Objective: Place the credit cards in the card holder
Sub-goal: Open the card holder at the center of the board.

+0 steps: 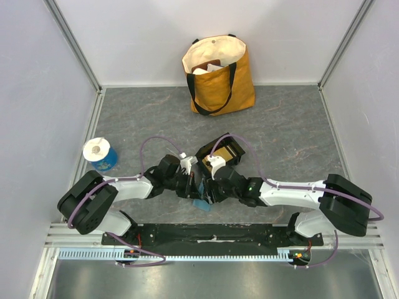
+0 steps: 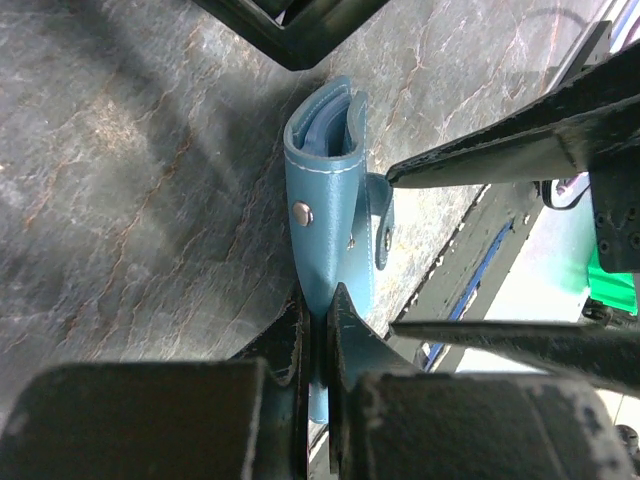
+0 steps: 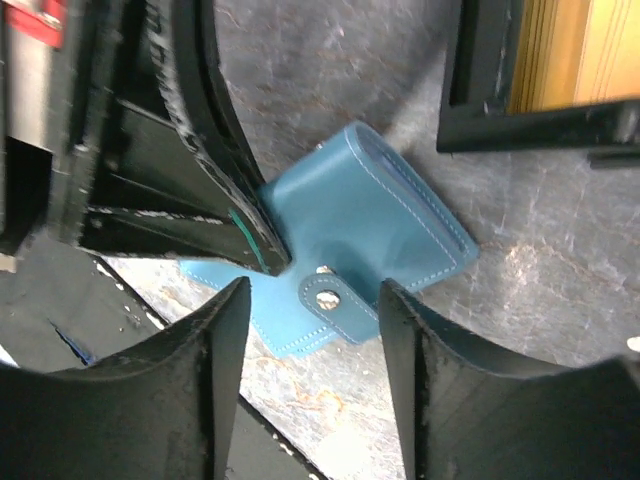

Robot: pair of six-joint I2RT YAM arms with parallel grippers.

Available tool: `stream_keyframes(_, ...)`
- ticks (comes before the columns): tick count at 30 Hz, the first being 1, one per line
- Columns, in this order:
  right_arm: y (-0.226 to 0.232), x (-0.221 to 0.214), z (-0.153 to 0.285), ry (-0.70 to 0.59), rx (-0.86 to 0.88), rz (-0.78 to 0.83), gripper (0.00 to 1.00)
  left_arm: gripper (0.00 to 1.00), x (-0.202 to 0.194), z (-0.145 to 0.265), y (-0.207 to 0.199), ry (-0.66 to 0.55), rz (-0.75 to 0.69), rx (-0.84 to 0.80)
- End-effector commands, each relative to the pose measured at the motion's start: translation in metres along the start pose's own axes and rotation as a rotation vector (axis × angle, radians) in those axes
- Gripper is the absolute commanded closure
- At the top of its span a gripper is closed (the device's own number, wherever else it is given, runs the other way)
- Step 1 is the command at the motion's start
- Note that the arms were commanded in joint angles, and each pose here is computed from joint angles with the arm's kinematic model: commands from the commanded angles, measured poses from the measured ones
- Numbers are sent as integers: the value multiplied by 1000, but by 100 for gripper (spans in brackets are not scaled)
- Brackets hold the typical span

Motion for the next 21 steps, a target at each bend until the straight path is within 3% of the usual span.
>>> stream_keyframes(1, 6, 39, 2, -113, -82, 38, 34, 98, 0, 5, -9, -12, -19, -44)
stream_keyframes(7, 5, 28, -7, -21, -232, 149, 30, 98, 0, 5, -8, -19, -6, -38)
stream_keyframes(11, 4, 10, -12, 42, -288, 177, 39, 98, 0, 6, -8, -27, 2, -36)
stream_keyframes(21, -16, -13, 6, 56, -369, 130, 58, 98, -1, 7, -6, -38, 11, -27)
Point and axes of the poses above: each gripper's point midway between its finger pads, its own z axis back along the fingers, its own y axis along the line the jaws close on, x = y × z, the point moved 3 cm from there along z, back along the fingers, and after that the axes turned 11 degrees about z, right-handed, at the moved point
